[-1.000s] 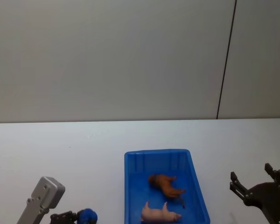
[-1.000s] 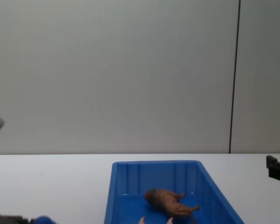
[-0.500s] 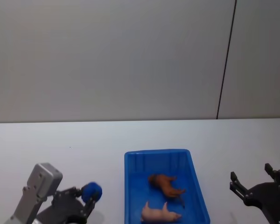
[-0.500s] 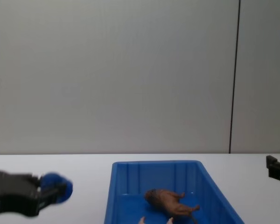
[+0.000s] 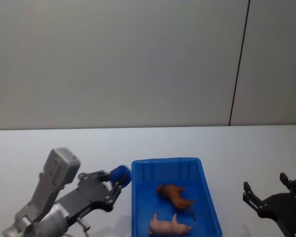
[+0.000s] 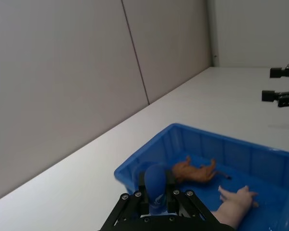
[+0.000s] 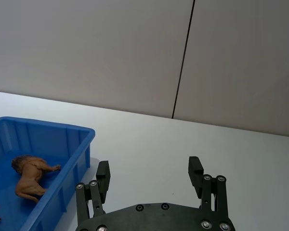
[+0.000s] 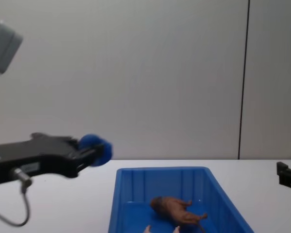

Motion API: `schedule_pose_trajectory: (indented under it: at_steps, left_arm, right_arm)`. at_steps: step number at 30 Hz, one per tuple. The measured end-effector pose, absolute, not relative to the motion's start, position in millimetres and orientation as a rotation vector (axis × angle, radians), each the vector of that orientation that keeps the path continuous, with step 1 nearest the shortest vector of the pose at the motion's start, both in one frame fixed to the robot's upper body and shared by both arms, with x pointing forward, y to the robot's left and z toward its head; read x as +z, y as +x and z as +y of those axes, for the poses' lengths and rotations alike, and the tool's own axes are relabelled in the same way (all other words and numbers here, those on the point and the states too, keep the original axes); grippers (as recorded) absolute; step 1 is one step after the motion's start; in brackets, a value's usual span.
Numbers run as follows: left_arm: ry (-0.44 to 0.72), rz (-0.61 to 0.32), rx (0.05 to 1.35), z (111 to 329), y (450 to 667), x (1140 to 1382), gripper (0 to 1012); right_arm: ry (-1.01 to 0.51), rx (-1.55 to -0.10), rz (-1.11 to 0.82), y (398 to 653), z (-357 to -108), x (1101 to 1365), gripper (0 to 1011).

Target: Pick up the two dolls from the table and place them into the box.

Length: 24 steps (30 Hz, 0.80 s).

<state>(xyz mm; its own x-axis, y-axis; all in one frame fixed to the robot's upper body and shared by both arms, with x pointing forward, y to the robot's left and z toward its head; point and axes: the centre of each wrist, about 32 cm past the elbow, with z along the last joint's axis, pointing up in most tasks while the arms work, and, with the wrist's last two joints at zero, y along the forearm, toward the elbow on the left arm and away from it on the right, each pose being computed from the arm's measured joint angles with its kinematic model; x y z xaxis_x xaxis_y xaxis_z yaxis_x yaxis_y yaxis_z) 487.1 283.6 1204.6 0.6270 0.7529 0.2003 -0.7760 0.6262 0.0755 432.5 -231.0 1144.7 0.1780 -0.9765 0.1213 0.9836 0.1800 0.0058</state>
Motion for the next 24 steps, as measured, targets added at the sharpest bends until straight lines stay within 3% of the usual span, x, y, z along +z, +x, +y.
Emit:
schedule_pose_trajectory:
  at_steps: [5, 8, 11, 13, 24]
  left_arm:
    - [0.128, -0.175, 0.805, 270.9, 506.2, 1210.3, 146]
    - [0.114, -0.181, 0.763, 262.5, 516.3, 1212.4, 181]
    - [0.103, -0.187, 0.727, 254.2, 525.9, 1214.5, 316]
    - [0.100, -0.189, 0.710, 250.7, 529.7, 1215.4, 336]
    - [0.085, -0.199, 0.637, 232.0, 548.4, 1220.7, 727]
  right_arm:
    - [-0.080, -1.388, -0.105, 432.5, -231.0, 1144.7, 1001]
    - [-0.080, -1.388, -0.105, 432.5, -231.0, 1144.7, 1001]
    - [-0.080, -1.388, -0.105, 432.5, -231.0, 1144.7, 1001]
    - [-0.080, -1.388, -0.105, 432.5, -231.0, 1144.7, 1001]
    - [-0.080, -1.388, -0.105, 432.5, -231.0, 1144.7, 1001]
